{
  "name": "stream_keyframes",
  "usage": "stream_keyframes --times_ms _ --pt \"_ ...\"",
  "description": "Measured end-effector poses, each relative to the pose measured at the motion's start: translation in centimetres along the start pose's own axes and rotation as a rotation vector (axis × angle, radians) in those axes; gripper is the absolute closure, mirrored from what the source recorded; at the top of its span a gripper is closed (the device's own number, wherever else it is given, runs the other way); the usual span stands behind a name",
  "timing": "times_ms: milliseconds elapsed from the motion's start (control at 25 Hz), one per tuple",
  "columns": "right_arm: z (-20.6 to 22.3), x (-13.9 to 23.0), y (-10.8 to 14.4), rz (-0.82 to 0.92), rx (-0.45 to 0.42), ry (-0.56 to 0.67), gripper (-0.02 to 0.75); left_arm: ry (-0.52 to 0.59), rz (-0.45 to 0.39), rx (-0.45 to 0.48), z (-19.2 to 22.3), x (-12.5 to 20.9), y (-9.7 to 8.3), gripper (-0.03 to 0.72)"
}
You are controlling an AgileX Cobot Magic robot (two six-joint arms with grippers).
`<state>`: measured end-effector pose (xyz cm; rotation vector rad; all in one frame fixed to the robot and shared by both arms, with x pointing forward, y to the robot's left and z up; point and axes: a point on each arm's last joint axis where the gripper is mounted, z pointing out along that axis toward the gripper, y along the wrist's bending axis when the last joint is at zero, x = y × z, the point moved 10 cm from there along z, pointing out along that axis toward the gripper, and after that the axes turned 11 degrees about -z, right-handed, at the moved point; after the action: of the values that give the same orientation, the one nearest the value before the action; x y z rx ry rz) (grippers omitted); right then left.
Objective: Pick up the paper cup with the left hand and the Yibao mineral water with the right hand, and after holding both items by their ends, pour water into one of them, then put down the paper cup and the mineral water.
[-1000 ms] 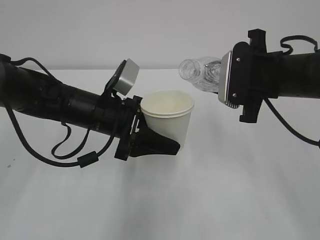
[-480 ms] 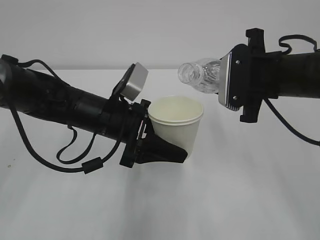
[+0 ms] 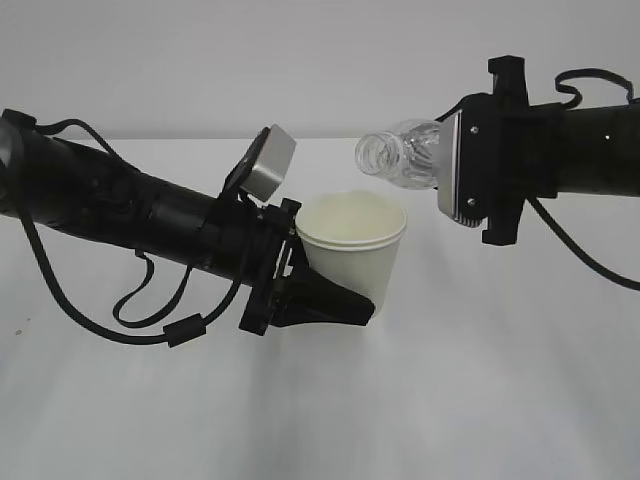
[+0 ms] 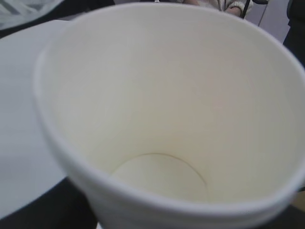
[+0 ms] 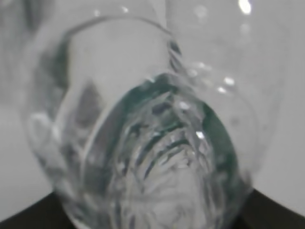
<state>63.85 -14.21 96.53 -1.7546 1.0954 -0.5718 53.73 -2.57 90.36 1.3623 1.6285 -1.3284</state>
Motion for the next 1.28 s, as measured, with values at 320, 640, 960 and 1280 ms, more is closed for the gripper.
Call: stream_keyframes --times_ms 320,640,960,1280 --pt "0.00 -0.04 -0.02 -0.048 0.001 -0.002 0.336 0.000 0.001 0.000 0.00 0.00 0.00 0.243" --pt "0.00 -0.04 -0.02 -0.103 0.001 -0.002 0.336 0.004 0.004 0.002 0.00 0.07 -0.05 0.244" --pt "0.00 -0.05 -0.03 -0.140 0.002 -0.002 0.336 0.014 0.009 0.008 0.00 0.28 -0.15 0.246" --pt "0.00 -0.07 -0.04 -0.177 0.003 -0.004 0.336 0.014 0.009 0.008 0.00 0.28 -0.15 0.248"
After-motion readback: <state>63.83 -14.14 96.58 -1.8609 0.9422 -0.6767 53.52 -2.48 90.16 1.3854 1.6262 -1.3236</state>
